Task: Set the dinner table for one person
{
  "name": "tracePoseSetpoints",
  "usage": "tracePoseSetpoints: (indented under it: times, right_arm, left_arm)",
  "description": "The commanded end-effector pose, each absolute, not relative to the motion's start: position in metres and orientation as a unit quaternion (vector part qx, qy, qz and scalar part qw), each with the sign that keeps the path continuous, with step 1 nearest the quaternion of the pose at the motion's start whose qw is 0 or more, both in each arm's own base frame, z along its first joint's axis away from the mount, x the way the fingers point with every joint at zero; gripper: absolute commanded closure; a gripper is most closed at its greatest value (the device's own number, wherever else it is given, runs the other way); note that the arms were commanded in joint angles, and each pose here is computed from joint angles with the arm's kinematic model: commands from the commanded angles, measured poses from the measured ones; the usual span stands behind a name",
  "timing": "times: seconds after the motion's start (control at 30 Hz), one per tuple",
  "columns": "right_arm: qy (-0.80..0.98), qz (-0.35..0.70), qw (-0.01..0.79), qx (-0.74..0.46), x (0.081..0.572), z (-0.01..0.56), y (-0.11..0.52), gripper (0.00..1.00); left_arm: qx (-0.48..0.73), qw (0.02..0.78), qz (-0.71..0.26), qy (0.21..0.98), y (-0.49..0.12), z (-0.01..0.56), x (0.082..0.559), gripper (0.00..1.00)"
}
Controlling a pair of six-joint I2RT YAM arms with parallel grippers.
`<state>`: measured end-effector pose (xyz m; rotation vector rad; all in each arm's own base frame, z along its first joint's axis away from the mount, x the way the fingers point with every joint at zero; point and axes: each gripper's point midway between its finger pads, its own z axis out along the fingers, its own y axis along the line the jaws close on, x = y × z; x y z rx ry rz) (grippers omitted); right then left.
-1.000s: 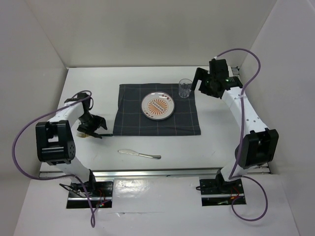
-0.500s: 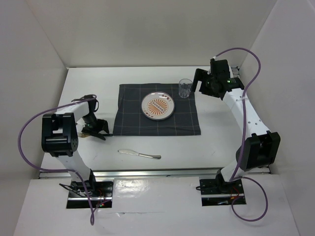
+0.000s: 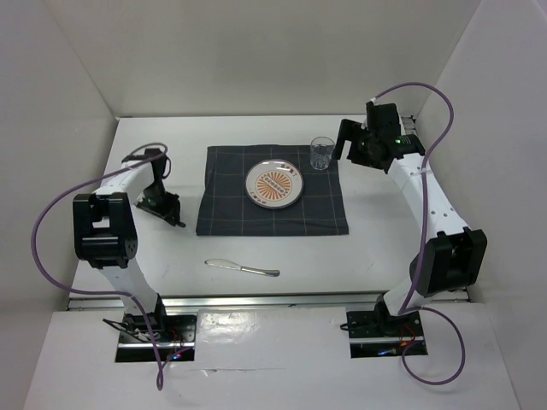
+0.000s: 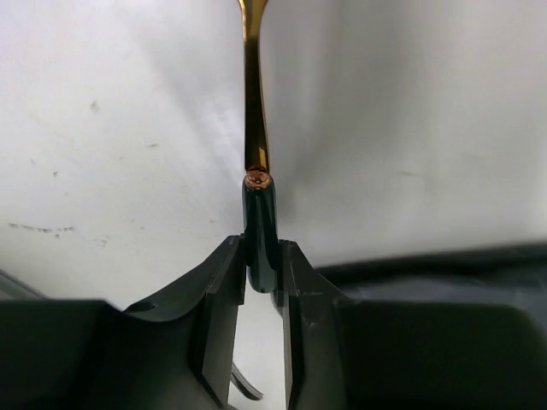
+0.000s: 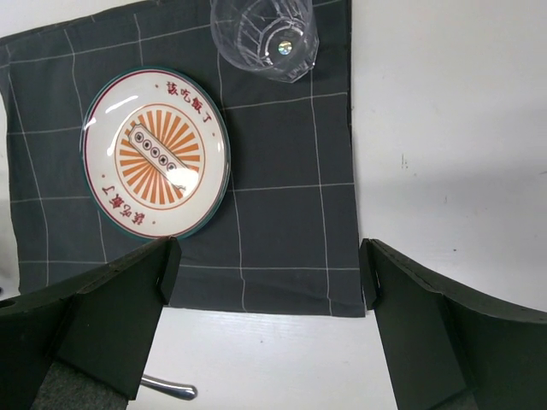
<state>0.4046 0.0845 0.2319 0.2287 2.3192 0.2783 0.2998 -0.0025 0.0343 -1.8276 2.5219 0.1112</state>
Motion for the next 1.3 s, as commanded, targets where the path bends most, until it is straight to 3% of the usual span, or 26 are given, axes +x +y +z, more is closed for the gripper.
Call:
tracePoseSetpoints:
  times: [0.0,0.2,0.4,0.77,0.93,1.27]
  right_arm:
    - [0.904,0.106,0.404,0.087,0.407,0.242,0.080,0.01]
    - [0.908,0.116,0.393,0.092,0.407,0.235,0.084,0.01]
    - [0.908,0.110,0.391,0.099,0.402,0.237,0.081,0.01]
    - [0.903,0.090,0.399,0.133,0.379,0.244,0.065,0.01]
    - [0.902,0.092,0.399,0.137,0.374,0.246,0.064,0.01]
    - [0.902,0.087,0.400,0.139,0.367,0.249,0.061,0.01]
  left_arm:
    - [-0.485,0.124,0.053,0.864,0.016,0.093,0.338,1.00]
    - [-0.186,0.194,0.024,0.963,-0.051,0.143,0.394,1.00]
    - [-0.056,0.133,0.016,0.989,-0.115,0.111,0.393,1.00]
    - [-0.002,0.069,-0.014,0.998,-0.147,0.057,0.382,1.00]
    - [-0.027,0.045,0.025,0.998,-0.135,0.043,0.375,1.00]
    - [-0.058,0.046,0.003,0.997,-0.146,0.033,0.378,1.00]
